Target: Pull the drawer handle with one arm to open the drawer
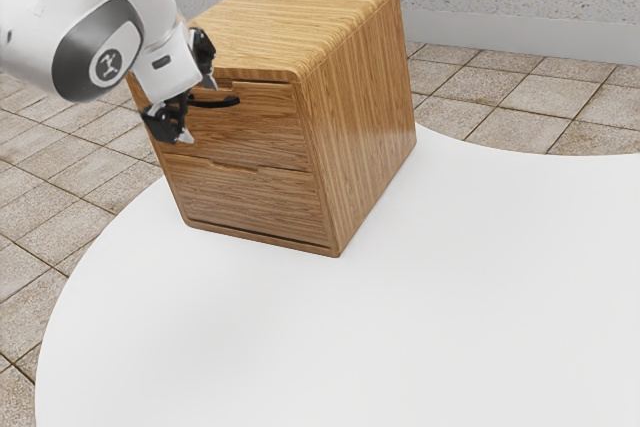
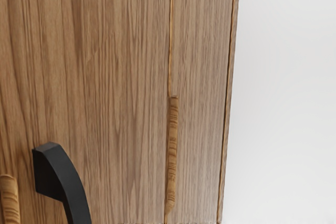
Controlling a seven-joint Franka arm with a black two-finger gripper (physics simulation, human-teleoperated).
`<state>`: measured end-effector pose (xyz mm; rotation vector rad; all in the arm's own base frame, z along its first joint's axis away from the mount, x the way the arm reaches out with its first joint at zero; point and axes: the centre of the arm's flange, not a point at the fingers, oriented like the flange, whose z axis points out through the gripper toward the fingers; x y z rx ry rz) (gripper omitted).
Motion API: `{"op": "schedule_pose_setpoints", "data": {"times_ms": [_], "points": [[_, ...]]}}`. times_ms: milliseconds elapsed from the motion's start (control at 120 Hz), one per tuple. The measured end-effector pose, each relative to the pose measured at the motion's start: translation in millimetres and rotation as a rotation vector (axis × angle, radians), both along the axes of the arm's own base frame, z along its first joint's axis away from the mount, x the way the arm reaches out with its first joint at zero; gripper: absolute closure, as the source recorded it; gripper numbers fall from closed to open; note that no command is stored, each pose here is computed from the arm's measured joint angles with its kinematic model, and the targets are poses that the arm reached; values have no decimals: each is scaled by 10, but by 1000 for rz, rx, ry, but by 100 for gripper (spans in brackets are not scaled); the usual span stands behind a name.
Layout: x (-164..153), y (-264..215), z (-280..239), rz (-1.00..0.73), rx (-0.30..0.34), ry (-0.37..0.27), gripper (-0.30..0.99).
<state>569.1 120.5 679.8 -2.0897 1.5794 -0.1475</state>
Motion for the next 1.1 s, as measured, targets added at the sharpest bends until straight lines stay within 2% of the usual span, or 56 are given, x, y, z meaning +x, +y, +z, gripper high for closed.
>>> {"op": "schedule_pose_setpoints", "data": {"times_ms": [217, 567, 833, 900, 1017, 1100], "points": [[-4, 275, -51, -10, 44, 18, 2], [-89, 858, -206, 36, 64, 57, 2], [-250, 1148, -314, 46, 82, 20, 2], [-379, 986, -294, 16, 92, -6, 2], [-228, 113, -261, -156, 106, -56, 2], [-179, -26, -237, -194, 115, -95, 2]]}}
